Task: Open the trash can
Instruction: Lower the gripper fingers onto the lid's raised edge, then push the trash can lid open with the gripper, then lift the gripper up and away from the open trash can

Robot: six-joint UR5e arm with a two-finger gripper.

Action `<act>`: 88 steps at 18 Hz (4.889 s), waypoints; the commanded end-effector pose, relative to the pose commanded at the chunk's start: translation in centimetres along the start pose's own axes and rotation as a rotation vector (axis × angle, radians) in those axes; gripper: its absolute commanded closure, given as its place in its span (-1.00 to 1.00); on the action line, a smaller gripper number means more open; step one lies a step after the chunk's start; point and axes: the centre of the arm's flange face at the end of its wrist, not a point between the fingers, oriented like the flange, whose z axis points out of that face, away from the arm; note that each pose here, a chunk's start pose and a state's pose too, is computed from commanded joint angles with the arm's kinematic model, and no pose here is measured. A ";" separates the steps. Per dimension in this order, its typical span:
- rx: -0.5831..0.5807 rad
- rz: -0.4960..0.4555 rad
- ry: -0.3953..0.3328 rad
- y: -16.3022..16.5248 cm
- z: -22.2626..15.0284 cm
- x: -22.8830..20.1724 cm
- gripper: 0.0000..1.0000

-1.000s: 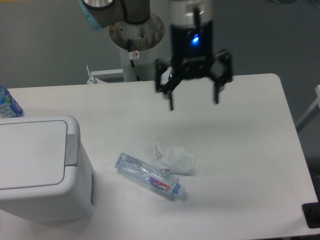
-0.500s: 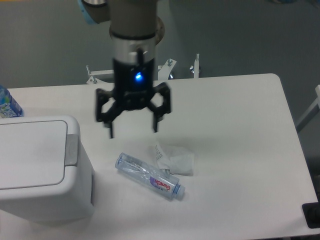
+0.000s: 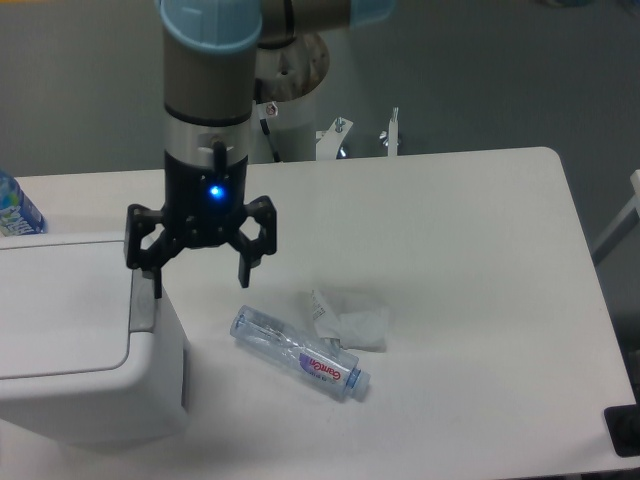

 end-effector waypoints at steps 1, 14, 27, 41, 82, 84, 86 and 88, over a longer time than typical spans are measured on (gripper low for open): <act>-0.004 0.002 0.001 0.1 0.2 0.1 -1.00; -0.023 0.000 -0.007 0.0 1.6 -0.2 -1.00; -0.030 -0.002 -0.008 -0.1 2.1 -0.3 -1.00; -0.036 -0.003 -0.010 -0.1 2.6 -0.3 -1.00; -0.086 0.203 -0.082 -2.1 -5.4 -9.6 -1.00; -0.138 0.252 -0.103 -1.7 -5.5 -11.6 -1.00; -0.202 0.309 -0.124 -1.0 -5.6 -12.7 -1.00; -0.250 0.353 -0.129 -0.5 -5.6 -14.7 -1.00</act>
